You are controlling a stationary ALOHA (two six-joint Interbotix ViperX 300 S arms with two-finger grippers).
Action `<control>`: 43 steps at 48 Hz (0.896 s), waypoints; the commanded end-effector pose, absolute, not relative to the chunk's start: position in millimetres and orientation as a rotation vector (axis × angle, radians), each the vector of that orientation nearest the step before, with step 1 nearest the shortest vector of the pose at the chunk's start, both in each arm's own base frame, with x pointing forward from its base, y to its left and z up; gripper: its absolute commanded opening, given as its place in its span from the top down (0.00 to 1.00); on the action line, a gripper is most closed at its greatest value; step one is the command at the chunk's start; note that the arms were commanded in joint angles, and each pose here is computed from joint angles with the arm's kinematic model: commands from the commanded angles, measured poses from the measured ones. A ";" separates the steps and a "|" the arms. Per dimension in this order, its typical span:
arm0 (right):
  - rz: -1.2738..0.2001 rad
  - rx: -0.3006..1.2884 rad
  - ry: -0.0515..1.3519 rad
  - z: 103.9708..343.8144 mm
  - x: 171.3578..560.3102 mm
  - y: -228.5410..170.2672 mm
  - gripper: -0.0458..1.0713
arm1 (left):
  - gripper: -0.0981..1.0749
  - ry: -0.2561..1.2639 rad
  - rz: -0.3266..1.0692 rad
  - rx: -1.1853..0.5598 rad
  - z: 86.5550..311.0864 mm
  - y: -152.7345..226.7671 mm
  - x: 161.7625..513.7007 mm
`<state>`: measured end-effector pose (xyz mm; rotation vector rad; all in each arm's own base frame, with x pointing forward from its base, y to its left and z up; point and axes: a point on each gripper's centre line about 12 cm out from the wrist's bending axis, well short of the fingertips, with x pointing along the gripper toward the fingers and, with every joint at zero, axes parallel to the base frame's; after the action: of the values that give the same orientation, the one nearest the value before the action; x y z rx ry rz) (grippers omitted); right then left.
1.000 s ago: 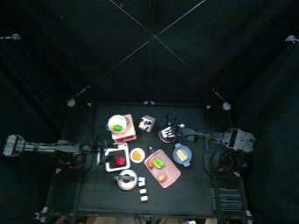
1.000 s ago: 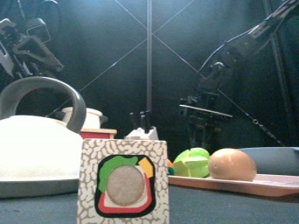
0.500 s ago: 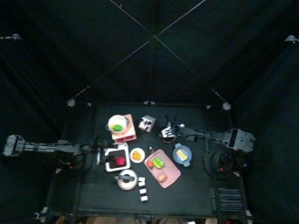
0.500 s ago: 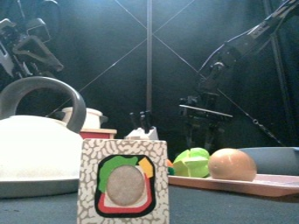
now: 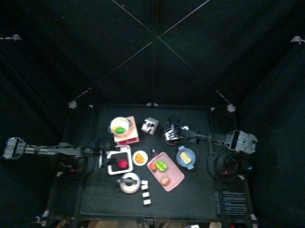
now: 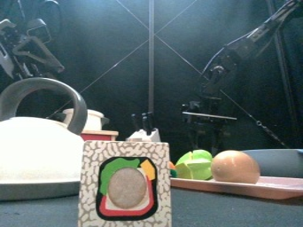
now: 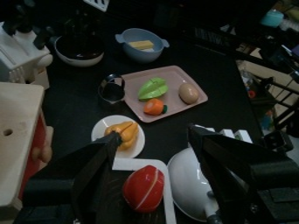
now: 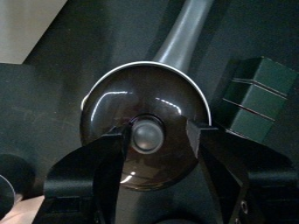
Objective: Put pot lid on pan
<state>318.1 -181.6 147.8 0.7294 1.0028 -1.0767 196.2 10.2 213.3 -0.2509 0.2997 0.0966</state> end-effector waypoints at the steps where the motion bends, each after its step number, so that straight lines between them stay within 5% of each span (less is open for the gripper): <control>1: -1.065 0.721 0.959 162.6 327.0 -184.7 0.17 | 0.09 0.286 0.097 -0.249 218.1 10.7 198.2; 43: -0.990 0.686 0.890 183.4 331.8 -169.2 0.17 | 0.09 0.257 0.086 -0.196 225.1 10.9 200.6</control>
<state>330.9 -174.1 162.8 0.6795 0.9673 -1.0325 196.3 10.1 213.7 -0.2253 0.2976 0.0911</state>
